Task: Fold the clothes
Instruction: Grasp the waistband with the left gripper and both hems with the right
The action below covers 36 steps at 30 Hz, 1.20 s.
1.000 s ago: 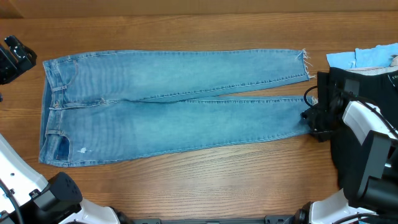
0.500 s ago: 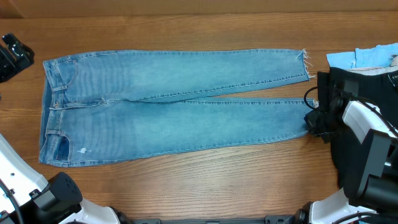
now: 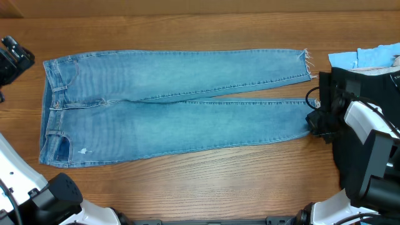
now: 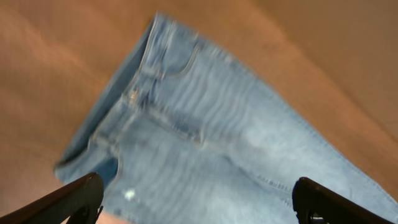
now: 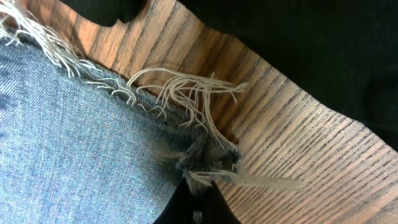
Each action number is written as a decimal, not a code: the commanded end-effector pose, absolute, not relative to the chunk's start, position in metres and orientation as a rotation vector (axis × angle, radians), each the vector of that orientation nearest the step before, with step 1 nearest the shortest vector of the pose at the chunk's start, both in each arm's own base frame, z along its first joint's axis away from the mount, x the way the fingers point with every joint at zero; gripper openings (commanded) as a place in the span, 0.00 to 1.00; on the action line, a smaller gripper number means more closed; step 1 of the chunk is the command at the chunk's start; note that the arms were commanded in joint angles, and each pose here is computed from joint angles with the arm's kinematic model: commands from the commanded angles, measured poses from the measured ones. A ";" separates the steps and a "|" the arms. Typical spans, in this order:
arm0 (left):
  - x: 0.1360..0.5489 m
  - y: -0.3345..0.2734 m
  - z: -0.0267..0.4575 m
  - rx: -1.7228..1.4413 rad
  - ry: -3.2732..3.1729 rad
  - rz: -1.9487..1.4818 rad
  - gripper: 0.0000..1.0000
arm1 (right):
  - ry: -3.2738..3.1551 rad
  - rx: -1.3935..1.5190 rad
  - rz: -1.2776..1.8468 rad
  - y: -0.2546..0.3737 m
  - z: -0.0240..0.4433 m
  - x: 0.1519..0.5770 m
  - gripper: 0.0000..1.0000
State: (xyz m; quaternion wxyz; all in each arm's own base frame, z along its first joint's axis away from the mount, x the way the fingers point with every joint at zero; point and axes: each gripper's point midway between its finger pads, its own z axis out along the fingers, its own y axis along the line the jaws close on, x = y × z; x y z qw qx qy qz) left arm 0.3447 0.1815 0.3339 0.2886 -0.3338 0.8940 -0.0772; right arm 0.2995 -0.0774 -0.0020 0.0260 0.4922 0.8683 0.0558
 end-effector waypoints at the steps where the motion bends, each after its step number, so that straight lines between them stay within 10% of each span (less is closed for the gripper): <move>1: 0.332 0.181 0.277 -1.190 2.470 -0.241 0.98 | 2.713 1.548 0.134 -0.079 -0.015 0.291 0.04; 14: 0.287 0.152 0.086 -1.533 2.703 -0.333 0.96 | 2.723 1.547 0.131 -0.078 -0.015 0.289 0.04; 26: 0.254 0.195 0.060 -1.771 2.576 -0.077 0.98 | 2.749 1.503 0.131 -0.078 -0.015 0.288 0.04; 28: 0.268 0.194 0.061 -1.722 2.552 -0.155 0.66 | 2.747 1.502 0.131 -0.078 -0.015 0.289 0.04; 29: 0.260 0.191 0.060 -1.723 2.592 -0.135 0.18 | 2.748 1.502 0.132 -0.078 -0.015 0.288 0.04; 30: 0.251 0.191 0.059 -1.743 2.616 -0.090 0.04 | 2.749 1.503 0.131 -0.078 -0.015 0.288 0.04; 36: 0.211 0.212 0.062 -1.924 2.571 0.079 0.15 | 2.747 1.501 0.132 -0.078 -0.015 0.289 0.04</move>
